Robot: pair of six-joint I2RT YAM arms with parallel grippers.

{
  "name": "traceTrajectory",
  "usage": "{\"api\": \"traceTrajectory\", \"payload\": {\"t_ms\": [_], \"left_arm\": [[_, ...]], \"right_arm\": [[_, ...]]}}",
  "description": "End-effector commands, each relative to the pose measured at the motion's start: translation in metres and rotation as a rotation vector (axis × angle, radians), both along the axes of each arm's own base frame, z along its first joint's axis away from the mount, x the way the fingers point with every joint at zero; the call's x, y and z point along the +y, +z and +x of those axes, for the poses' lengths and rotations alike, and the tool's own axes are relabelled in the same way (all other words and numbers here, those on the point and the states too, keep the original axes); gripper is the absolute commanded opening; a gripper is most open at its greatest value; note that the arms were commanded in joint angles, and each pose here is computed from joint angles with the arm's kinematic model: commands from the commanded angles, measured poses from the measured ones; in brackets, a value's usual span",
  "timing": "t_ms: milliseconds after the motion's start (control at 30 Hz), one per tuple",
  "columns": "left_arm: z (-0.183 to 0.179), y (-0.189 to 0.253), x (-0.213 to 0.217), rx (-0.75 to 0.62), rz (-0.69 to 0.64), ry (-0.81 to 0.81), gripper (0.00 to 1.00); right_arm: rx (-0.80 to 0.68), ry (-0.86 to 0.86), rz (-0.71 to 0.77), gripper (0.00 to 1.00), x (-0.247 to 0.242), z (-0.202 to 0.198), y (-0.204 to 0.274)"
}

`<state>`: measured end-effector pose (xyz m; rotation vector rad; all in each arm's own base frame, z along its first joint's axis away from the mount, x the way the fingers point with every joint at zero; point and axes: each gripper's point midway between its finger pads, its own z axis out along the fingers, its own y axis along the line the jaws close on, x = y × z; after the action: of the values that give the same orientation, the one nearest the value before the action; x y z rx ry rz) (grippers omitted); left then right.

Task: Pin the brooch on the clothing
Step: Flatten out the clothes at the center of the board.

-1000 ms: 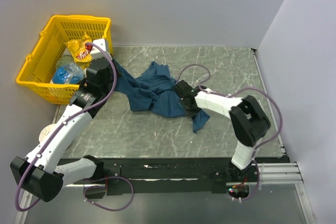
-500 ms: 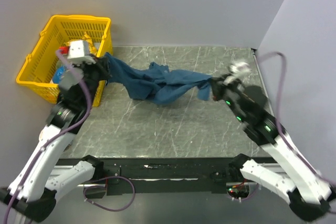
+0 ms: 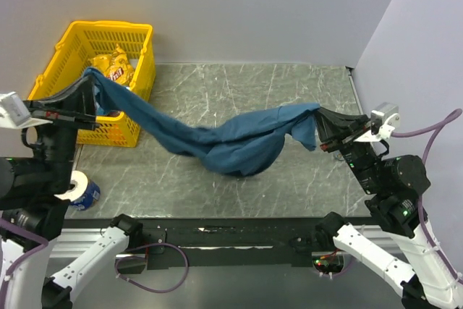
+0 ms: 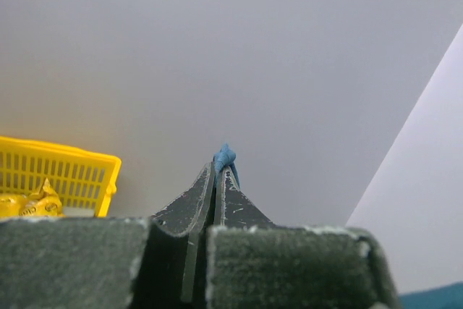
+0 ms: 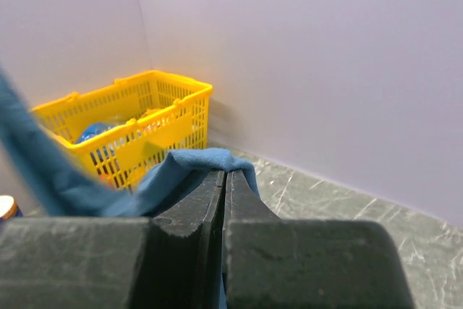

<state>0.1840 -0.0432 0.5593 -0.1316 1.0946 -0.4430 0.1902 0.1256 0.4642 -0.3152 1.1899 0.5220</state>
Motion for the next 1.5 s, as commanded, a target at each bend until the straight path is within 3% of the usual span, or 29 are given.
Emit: {"api": "traceTrajectory", "payload": {"t_ms": [0,200,367,500,700,733,800,900,1100,1200,1233,1300,1333,1367,1400,1433,1467], "left_arm": [[0.029,0.004,-0.008,0.046,0.033,0.031,0.01],[0.102,-0.022,-0.041,0.199,0.073,0.030,0.01],[0.155,-0.033,-0.063,0.274,0.119,0.036,0.01],[0.215,-0.052,-0.078,0.341,0.163,0.033,0.01],[0.264,-0.005,-0.076,0.250,0.141,-0.003,0.01],[0.255,0.032,-0.071,0.169,0.130,0.001,0.01],[0.264,0.045,-0.073,0.138,0.148,0.000,0.01],[0.247,0.093,-0.064,-0.018,0.142,0.023,0.01],[0.207,0.137,-0.039,-0.172,0.134,0.094,0.01],[0.187,0.140,-0.033,-0.201,0.128,0.105,0.01],[0.198,0.117,-0.033,-0.144,0.142,0.117,0.01],[0.176,0.121,-0.022,-0.185,0.126,0.152,0.01],[0.193,0.086,-0.021,-0.108,0.131,0.170,0.01],[0.192,0.075,-0.019,-0.093,0.121,0.171,0.01],[0.172,0.074,-0.015,-0.110,0.088,0.159,0.01],[0.188,0.026,-0.019,-0.017,0.095,0.149,0.01],[0.168,0.026,-0.014,-0.045,0.064,0.144,0.01]], "right_arm": [[-0.066,-0.086,0.060,0.00,-0.014,0.007,0.038],[0.095,-0.209,-0.068,0.00,0.015,0.091,0.005],[0.243,-0.118,-0.069,0.00,0.028,0.146,-0.005],[0.371,-0.145,-0.112,0.00,0.025,0.204,-0.028],[0.299,-0.256,-0.102,0.00,-0.011,0.242,0.028],[0.248,-0.270,-0.079,0.00,-0.018,0.240,0.054],[0.199,-0.287,-0.051,0.00,-0.028,0.239,0.075],[0.084,-0.272,0.040,0.00,-0.045,0.232,0.115],[-0.070,-0.280,0.065,0.00,-0.056,0.213,0.169],[-0.116,-0.270,0.053,0.00,-0.055,0.199,0.180],[-0.104,-0.268,0.052,0.00,-0.055,0.199,0.174],[-0.171,-0.236,0.060,0.00,-0.051,0.172,0.183],[-0.106,-0.231,0.064,0.00,-0.049,0.187,0.145],[-0.148,-0.210,0.086,0.00,-0.049,0.161,0.149],[-0.153,-0.198,0.106,0.00,-0.048,0.156,0.141],[-0.061,-0.198,0.098,0.00,-0.046,0.169,0.093],[-0.055,-0.189,0.112,0.00,-0.047,0.153,0.086]]}}
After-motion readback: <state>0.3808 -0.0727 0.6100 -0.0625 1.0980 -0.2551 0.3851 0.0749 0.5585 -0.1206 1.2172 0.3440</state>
